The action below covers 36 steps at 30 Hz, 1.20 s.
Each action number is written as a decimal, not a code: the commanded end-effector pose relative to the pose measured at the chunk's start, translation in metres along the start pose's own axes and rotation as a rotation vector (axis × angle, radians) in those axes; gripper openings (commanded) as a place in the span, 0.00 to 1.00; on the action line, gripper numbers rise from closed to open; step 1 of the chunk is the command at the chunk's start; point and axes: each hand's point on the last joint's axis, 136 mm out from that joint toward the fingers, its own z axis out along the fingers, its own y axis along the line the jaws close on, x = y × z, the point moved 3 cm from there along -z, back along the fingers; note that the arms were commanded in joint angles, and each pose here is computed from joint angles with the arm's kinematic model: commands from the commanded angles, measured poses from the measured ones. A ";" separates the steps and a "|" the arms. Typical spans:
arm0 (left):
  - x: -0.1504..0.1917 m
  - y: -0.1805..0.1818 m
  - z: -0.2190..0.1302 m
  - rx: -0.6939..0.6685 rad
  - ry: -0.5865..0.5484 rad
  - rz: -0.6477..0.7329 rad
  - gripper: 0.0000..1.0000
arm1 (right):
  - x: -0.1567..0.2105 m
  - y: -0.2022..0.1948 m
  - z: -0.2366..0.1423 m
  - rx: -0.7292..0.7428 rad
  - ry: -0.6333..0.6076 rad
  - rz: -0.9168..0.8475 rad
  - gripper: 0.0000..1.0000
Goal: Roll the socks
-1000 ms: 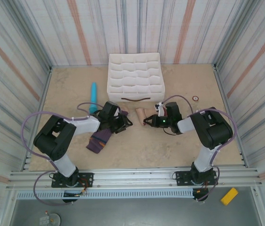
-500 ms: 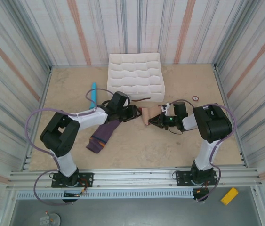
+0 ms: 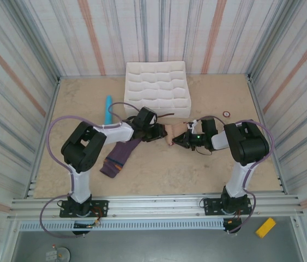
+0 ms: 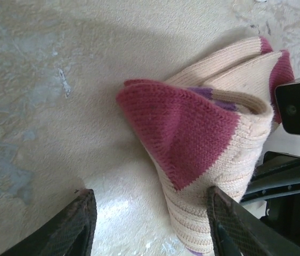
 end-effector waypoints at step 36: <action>0.006 0.018 0.038 0.056 0.038 -0.140 0.15 | 0.023 -0.060 -0.017 0.375 0.003 0.169 0.03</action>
